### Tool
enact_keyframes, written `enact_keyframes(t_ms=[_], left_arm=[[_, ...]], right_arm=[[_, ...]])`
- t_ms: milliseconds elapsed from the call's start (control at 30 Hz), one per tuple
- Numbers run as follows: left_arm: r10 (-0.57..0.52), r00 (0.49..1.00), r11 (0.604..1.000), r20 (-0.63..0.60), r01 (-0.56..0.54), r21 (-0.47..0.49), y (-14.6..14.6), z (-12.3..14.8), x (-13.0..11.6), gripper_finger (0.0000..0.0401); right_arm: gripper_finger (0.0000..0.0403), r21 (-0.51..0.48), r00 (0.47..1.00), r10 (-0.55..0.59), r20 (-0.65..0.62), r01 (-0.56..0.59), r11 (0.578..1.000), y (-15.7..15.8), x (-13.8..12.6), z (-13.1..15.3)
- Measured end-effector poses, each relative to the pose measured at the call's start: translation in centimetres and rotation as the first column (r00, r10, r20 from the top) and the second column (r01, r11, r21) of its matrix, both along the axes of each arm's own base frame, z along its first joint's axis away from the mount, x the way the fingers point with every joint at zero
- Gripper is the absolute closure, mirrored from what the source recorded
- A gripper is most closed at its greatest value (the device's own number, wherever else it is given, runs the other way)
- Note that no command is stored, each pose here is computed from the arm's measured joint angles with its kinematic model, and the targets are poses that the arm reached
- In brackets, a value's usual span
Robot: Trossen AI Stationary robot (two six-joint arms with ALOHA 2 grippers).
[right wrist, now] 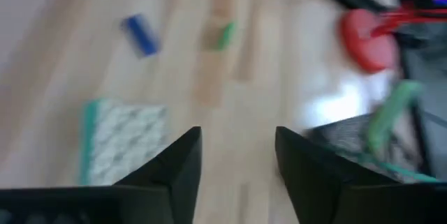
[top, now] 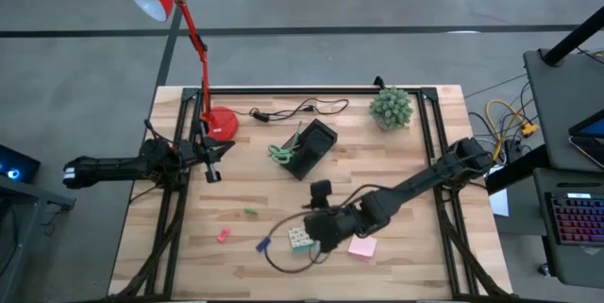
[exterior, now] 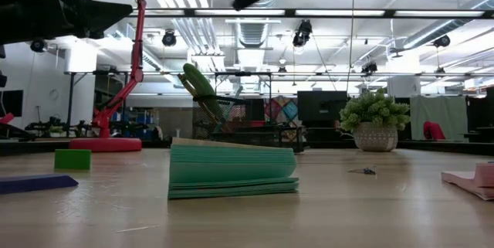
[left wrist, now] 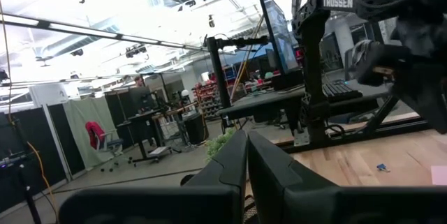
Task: Pick and place office supplies into organizer
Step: Put the blue sticky notes into the black desk organizer
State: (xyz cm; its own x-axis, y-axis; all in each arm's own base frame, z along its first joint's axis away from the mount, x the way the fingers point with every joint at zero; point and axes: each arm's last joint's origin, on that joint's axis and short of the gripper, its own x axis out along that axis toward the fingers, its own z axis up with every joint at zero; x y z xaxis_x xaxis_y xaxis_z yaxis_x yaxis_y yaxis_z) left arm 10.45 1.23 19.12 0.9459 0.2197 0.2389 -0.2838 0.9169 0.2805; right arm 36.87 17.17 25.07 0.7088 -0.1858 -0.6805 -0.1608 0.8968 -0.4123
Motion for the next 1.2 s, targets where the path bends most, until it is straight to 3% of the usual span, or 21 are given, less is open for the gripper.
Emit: enact_keyframes(t_ms=[233,400,600,1200], left_arm=[[0.0,1.0,1.0,-0.001,0.0,0.0,0.0,0.0,0.0,0.0401],[0.0,1.0,1.0,-0.002,0.0,0.0,0.0,0.0,0.0,0.0401],[0.0,1.0,1.0,-0.002,0.0,0.0,0.0,0.0,0.0,0.0401],[-0.001,1.0,1.0,-0.01,0.001,-0.004,0.0,-0.1,0.1,0.0401]], right_arm=[[0.0209,0.189,0.976,0.205,-0.068,-0.189,0.964,2.3,0.2,-2.7],[0.0217,0.127,0.959,0.263,-0.11,-0.249,0.96,3.7,1.0,-5.9],[0.0226,0.072,0.956,0.245,-0.16,-0.236,0.969,3.8,1.5,-8.3],[0.024,0.012,0.938,0.235,-0.254,-0.24,0.971,3.5,0.9,-9.8]])
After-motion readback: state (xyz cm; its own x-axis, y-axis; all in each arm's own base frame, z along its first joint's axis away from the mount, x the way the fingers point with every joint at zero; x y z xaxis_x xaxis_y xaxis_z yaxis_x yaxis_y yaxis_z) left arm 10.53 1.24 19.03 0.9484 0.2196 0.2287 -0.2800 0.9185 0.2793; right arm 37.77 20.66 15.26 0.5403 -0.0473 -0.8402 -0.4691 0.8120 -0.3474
